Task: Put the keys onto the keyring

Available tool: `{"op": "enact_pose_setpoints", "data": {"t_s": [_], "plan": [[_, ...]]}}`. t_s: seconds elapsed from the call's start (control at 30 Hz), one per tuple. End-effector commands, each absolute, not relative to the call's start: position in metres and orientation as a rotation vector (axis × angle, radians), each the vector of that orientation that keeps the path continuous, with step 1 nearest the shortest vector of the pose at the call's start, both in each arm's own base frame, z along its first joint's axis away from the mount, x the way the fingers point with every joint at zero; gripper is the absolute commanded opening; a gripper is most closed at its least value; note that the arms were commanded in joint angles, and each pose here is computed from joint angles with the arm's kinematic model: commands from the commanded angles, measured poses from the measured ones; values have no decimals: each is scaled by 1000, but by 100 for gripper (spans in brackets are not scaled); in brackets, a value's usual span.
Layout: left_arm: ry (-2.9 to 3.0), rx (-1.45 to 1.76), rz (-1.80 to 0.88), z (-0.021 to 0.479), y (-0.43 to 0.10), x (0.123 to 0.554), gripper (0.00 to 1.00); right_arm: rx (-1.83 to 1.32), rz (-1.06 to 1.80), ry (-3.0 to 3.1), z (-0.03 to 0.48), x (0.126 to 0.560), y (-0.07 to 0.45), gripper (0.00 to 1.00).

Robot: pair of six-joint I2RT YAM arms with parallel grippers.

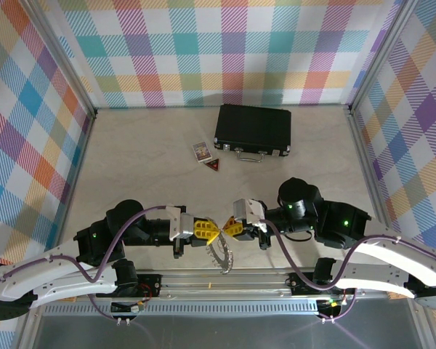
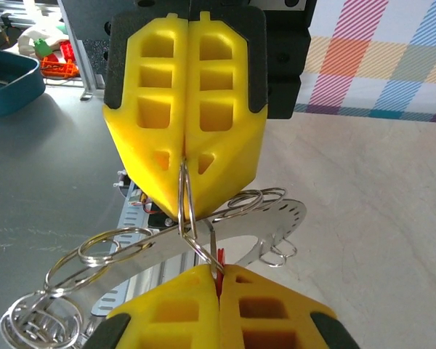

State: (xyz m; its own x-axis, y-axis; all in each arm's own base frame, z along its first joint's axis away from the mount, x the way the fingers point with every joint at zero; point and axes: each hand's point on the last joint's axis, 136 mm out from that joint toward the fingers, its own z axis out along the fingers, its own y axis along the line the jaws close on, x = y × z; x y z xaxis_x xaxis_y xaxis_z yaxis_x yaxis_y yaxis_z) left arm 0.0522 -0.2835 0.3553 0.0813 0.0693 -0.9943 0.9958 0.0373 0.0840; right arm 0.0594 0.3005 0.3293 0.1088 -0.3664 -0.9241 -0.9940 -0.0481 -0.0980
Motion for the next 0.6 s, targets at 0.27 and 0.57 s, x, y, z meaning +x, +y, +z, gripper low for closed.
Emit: {"op": "enact_pose_setpoints", "data": {"t_s": [0.27, 0.57], "plan": [[1114, 1254, -1145, 374, -279, 41, 0, -1633, 1047, 1330, 331, 44, 312, 0], [1122, 1185, -1078, 376, -274, 53, 0, -1660, 1054, 1342, 324, 41, 310, 0]]}}
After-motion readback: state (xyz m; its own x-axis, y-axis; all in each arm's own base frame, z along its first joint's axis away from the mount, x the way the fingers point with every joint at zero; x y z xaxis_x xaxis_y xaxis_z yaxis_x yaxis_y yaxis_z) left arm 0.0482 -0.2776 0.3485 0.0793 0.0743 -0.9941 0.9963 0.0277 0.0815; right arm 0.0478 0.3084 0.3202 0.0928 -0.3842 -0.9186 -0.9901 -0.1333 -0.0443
